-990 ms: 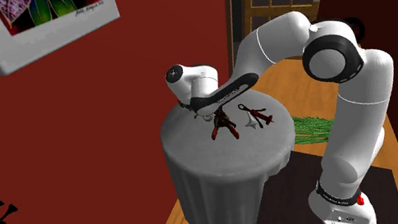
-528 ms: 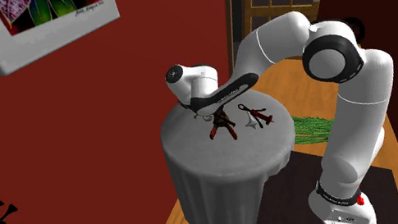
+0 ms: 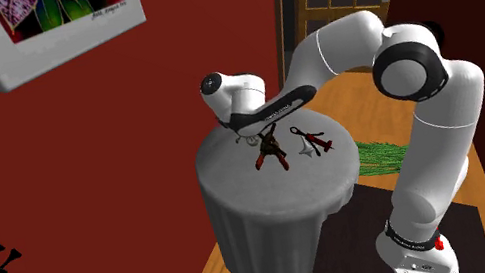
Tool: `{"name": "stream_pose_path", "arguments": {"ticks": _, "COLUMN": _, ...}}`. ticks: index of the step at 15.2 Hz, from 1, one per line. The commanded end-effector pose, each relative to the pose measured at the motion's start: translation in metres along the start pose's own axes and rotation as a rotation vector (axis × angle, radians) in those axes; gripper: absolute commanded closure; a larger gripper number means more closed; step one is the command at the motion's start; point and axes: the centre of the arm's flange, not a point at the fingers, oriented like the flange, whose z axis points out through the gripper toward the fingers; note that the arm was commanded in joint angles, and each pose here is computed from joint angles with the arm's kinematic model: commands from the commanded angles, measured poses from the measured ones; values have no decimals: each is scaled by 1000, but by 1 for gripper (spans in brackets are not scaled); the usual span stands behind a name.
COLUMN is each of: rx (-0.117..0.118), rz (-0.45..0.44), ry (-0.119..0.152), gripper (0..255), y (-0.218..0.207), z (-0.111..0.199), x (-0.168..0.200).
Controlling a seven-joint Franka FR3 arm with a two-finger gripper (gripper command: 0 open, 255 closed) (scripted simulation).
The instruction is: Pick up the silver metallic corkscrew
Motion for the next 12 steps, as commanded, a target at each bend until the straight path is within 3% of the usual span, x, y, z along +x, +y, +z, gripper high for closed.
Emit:
{"name": "stream_pose_path", "arguments": {"ticks": 1, "rx": 0, "rz": 0, "ry": 0, "gripper": 255, "y": 0, "z": -9, "x": 6}}
{"name": "stream_pose_path", "arguments": {"ticks": 12, "rx": 0, "rz": 0, "ry": 0, "gripper": 255, "y": 0, "z": -50, "x": 30}}
